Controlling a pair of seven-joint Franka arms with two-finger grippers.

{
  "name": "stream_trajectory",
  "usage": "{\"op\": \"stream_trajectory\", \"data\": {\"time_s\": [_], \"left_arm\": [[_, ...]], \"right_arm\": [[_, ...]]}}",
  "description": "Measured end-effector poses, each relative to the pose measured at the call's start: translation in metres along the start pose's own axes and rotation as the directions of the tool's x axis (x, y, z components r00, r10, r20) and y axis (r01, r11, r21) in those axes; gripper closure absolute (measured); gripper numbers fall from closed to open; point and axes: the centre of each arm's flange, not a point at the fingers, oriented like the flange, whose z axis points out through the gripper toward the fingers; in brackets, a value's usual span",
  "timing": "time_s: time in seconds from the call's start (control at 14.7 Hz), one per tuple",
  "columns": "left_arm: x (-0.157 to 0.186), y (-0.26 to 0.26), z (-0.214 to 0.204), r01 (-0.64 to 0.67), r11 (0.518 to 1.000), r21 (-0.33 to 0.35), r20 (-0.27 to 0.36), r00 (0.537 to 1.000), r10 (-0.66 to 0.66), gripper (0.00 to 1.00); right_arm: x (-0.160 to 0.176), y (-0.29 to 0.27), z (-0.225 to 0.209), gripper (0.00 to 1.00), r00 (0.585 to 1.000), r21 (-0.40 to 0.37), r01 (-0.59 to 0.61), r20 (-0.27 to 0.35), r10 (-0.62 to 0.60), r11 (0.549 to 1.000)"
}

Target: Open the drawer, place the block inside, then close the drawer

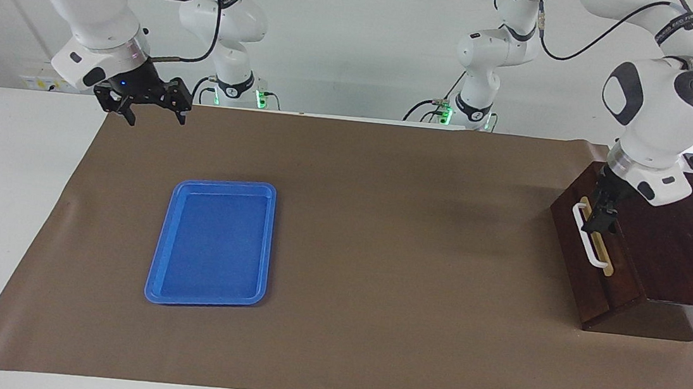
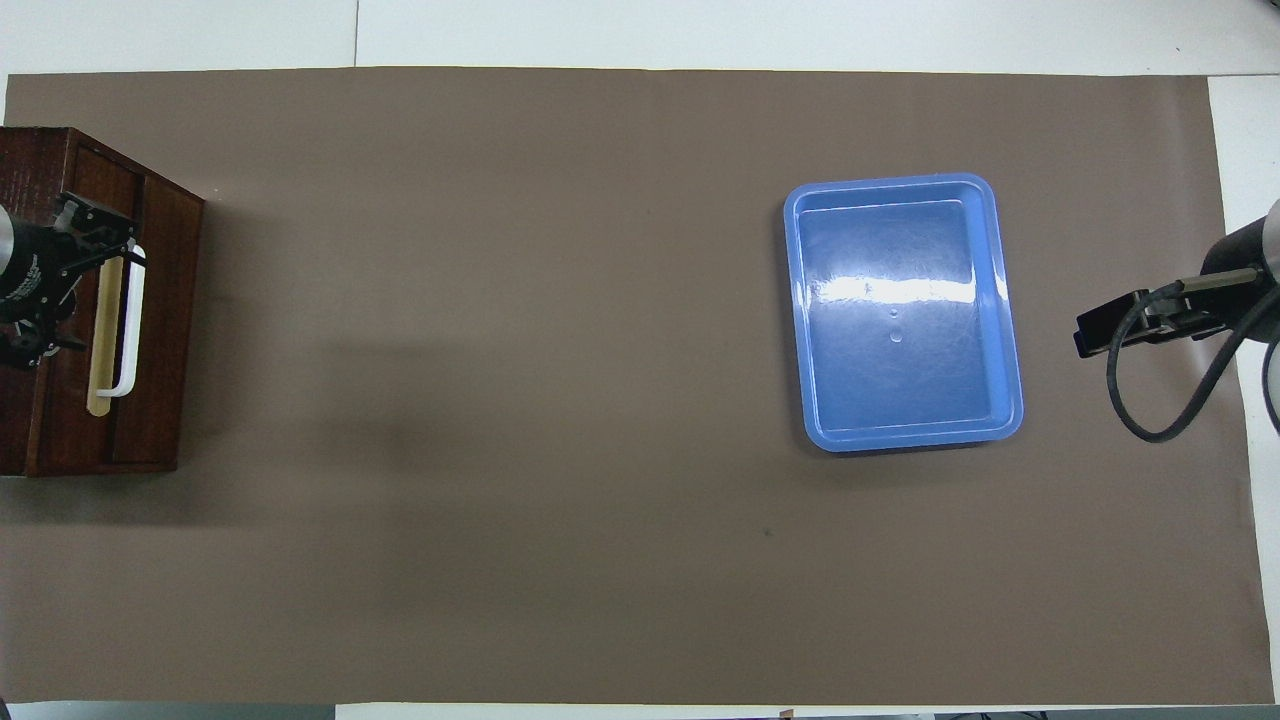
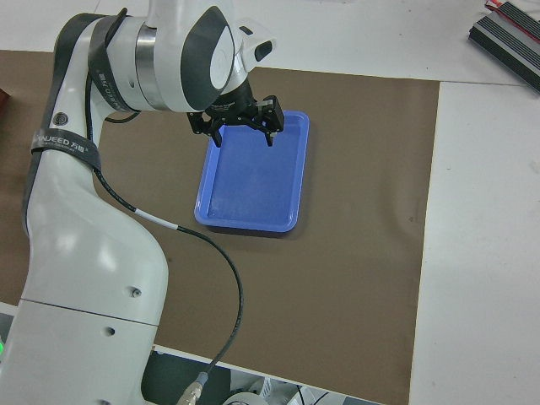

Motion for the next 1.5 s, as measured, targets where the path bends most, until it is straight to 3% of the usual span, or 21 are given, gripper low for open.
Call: {"op": "stream_trajectory", "data": {"time_s": [0.14,0.34,0.75,1.02,1.5], "left_arm": [[-0.018,-0.007,-0.026,-0.152,0.988,0.014,0.042,0.988,0.151,0.00],[-0.041,-0.002,-0.037,-0.417,0.909,0.027,0.092,0.906,0.413,0.00],[-0.067,0.008,-0.046,-0.628,0.779,-0.004,0.111,0.774,0.624,0.00],[-0.061,0.011,-0.054,-0.692,0.719,-0.058,0.129,0.709,0.693,0.00],[-0.057,0.011,-0.059,-0.710,0.701,-0.063,0.131,0.690,0.711,0.00]], "right_arm": [[0.000,0.000,0.000,0.00,1.000,0.000,0.001,0.000,-0.001,1.000],[0.000,0.000,0.000,0.00,1.000,0.000,0.001,0.000,-0.001,1.000],[0.000,0.000,0.000,0.00,1.000,0.000,0.001,0.000,-0.001,1.000],[0.000,0.000,0.000,0.00,1.000,0.000,0.001,-0.001,-0.001,1.000],[0.000,0.000,-0.001,0.00,1.000,0.000,0.000,-0.002,0.000,1.000]]}}
